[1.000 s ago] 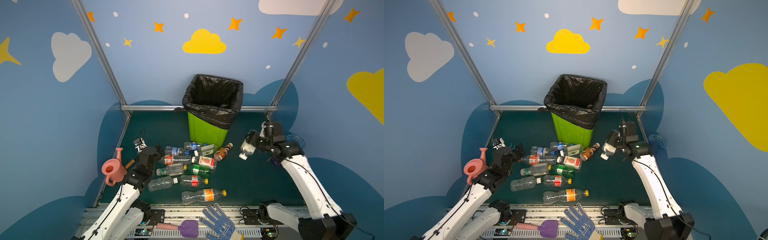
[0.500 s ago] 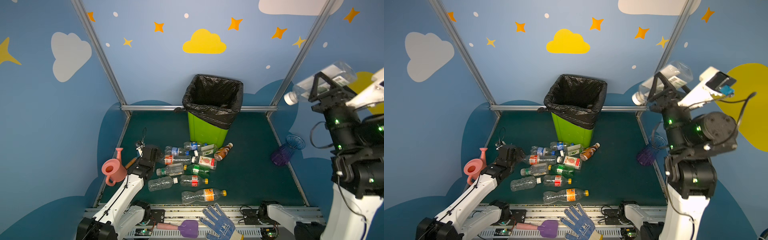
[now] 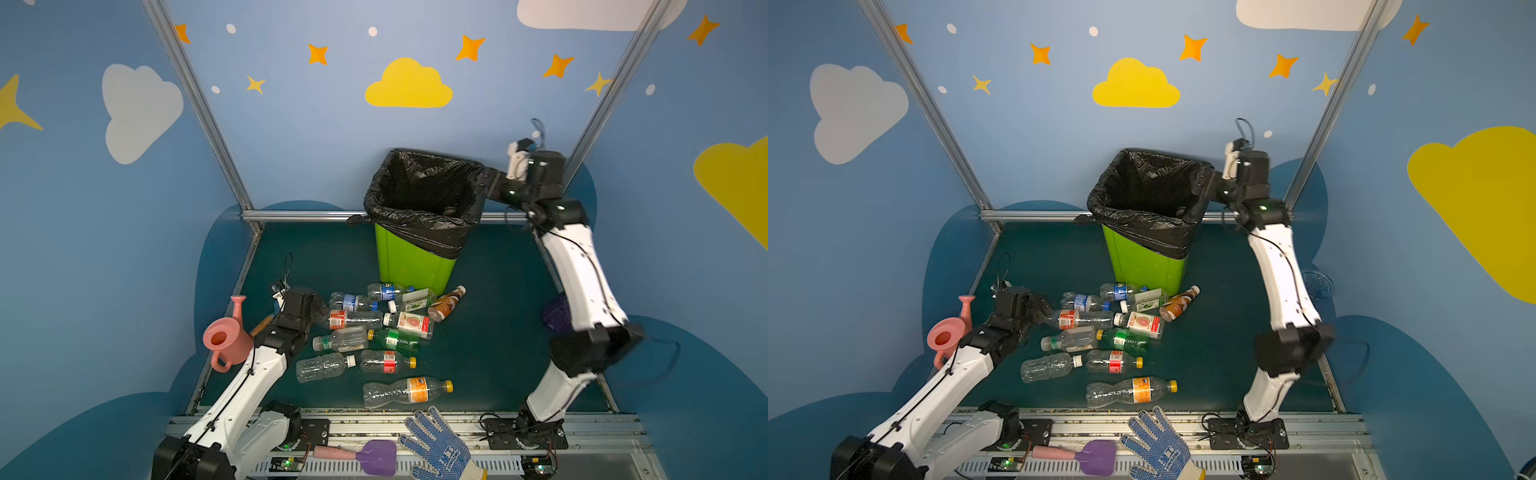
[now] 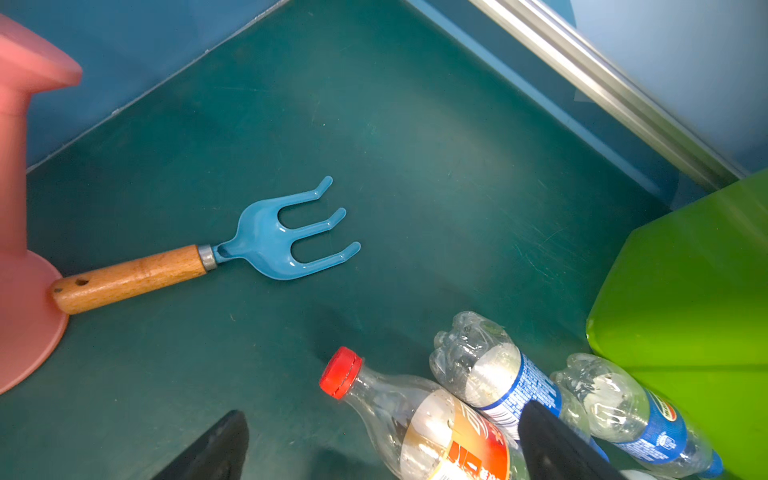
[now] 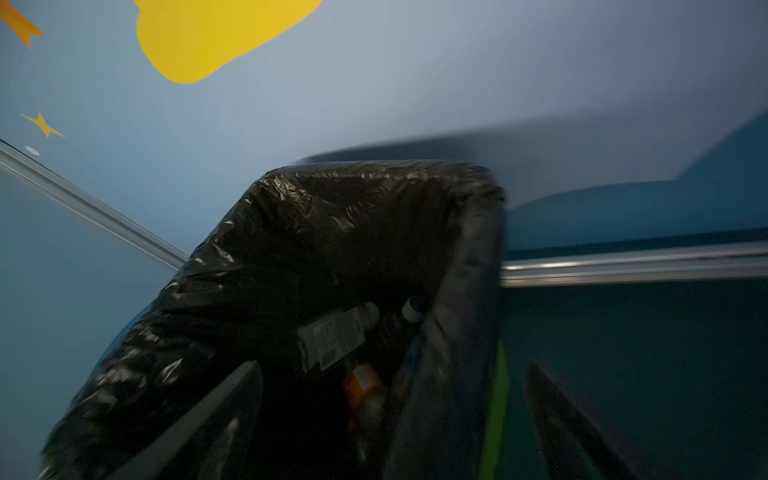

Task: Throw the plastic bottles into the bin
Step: 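Swing the square bottle over the bin and open the right gripper, then lower the right gripper onto the orange-label bottle nearest the robot and close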

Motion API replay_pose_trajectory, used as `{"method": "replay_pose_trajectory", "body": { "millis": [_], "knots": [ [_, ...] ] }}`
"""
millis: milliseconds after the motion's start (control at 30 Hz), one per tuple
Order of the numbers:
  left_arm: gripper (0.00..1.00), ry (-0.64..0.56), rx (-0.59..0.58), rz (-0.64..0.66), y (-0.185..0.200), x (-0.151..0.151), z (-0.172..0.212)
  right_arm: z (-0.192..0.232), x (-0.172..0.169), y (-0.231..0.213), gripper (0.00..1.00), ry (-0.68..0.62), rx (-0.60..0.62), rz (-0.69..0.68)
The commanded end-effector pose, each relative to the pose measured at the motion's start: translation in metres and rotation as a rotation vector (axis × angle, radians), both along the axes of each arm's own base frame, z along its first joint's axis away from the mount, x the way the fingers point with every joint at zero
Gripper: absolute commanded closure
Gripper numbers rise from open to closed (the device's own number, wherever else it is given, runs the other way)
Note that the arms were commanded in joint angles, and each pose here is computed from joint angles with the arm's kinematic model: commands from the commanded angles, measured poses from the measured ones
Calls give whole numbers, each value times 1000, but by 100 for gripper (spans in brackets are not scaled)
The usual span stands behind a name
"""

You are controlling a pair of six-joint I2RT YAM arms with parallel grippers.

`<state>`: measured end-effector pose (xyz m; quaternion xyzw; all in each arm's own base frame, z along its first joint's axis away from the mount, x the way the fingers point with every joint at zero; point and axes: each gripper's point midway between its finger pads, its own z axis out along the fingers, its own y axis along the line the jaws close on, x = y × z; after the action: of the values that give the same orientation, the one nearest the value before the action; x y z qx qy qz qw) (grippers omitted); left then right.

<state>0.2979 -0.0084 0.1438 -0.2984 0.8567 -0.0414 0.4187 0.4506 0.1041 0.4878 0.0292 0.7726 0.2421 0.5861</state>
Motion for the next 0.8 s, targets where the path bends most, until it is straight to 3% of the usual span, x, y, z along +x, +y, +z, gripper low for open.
{"method": "replay_pose_trajectory", "body": {
  "millis": [0,200,433,667,767],
  "knots": [
    [0,-21,-7,-20,-3,4,9,116,-103,-29,2,-343,53,-43],
    [0,-36,-25,-34,-7,7,10,38,-118,-41,2,-178,34,-72],
    [0,-49,1,-14,0,2,13,-68,-139,-24,2,32,17,28],
    [0,-79,46,15,10,1,21,-161,-186,38,5,130,-136,309],
    [0,-69,55,20,11,1,20,-195,-207,71,11,168,-161,451]
  ]
}}
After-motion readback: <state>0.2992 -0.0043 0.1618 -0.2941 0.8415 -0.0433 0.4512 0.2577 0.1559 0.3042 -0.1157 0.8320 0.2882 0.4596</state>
